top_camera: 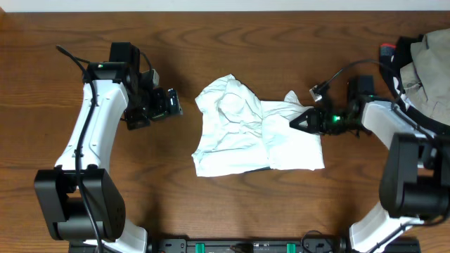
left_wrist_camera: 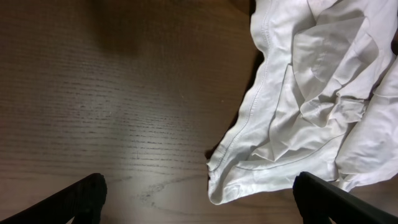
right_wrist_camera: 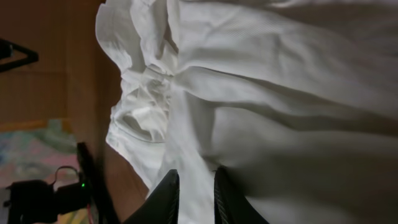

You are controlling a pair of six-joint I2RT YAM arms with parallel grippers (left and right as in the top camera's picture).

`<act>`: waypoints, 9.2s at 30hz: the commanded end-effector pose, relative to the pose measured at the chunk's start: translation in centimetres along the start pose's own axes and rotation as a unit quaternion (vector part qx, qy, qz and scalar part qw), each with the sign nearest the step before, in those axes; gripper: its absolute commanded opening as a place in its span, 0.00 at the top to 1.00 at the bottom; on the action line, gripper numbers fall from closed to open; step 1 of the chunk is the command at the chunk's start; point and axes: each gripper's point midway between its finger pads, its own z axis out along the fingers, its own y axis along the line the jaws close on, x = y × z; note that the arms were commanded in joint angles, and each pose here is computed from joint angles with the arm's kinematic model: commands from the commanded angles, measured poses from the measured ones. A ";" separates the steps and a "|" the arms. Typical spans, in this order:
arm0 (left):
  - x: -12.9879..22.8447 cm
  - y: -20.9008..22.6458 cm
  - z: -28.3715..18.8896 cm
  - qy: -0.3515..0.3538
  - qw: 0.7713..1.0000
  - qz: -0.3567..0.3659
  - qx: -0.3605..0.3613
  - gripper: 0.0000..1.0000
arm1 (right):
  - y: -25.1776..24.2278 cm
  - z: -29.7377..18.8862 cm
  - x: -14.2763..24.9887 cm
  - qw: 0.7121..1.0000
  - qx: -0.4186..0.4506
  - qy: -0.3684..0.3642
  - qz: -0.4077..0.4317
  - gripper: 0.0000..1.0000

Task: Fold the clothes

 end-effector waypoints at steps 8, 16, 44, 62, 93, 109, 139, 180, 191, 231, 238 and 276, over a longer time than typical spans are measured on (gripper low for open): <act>0.2 0.4 0.4 0.007 1.000 0.002 -0.008 0.02 | -2.6 2.7 1.9 0.996 -0.085 0.020 -0.013 0.82; 0.2 0.4 0.4 0.007 1.000 0.002 -0.008 0.02 | -0.1 -0.1 0.4 0.997 -0.081 -0.005 -0.015 0.82; 0.0 0.4 0.4 0.003 1.000 0.003 -0.007 0.02 | 3.4 5.4 7.9 0.990 -0.128 0.054 -0.028 0.71; 0.0 0.4 0.4 0.003 1.000 0.003 -0.007 0.02 | 8.0 0.2 1.6 0.993 -0.097 -0.046 -0.052 0.66; 0.1 0.4 0.4 0.003 1.000 0.003 -0.007 0.02 | 1.2 1.5 -3.1 0.985 -0.129 -0.110 -0.037 0.54; 0.1 0.4 0.4 0.003 1.000 0.003 -0.007 0.02 | 6.6 -2.9 -3.9 0.968 -0.185 -0.139 -0.098 0.47; 0.3 0.4 0.4 0.009 1.000 0.002 -0.008 0.02 | 10.5 -6.7 -1.1 0.978 -0.105 -0.154 -0.092 0.46; -0.6 -8.1 4.0 -0.013 0.992 0.050 0.116 0.02 | 6.7 -10.7 7.5 0.974 0.174 -0.141 0.036 0.01; -2.3 -11.7 4.3 -0.057 0.986 0.045 0.148 0.02 | 6.6 -10.5 8.5 0.975 0.174 -0.125 0.052 0.01; -2.5 -12.2 12.4 -0.055 0.996 0.031 0.059 0.44 | 6.7 -10.3 9.0 0.975 0.167 -0.120 0.082 0.01; -2.4 -12.2 13.0 -0.055 0.997 0.034 0.051 0.58 | 6.7 -10.3 9.1 0.975 0.168 -0.116 0.084 0.01; -1.4 -9.8 11.4 -0.044 0.998 0.041 0.004 0.94 | 6.1 -10.5 9.0 0.972 0.185 -0.120 0.082 0.01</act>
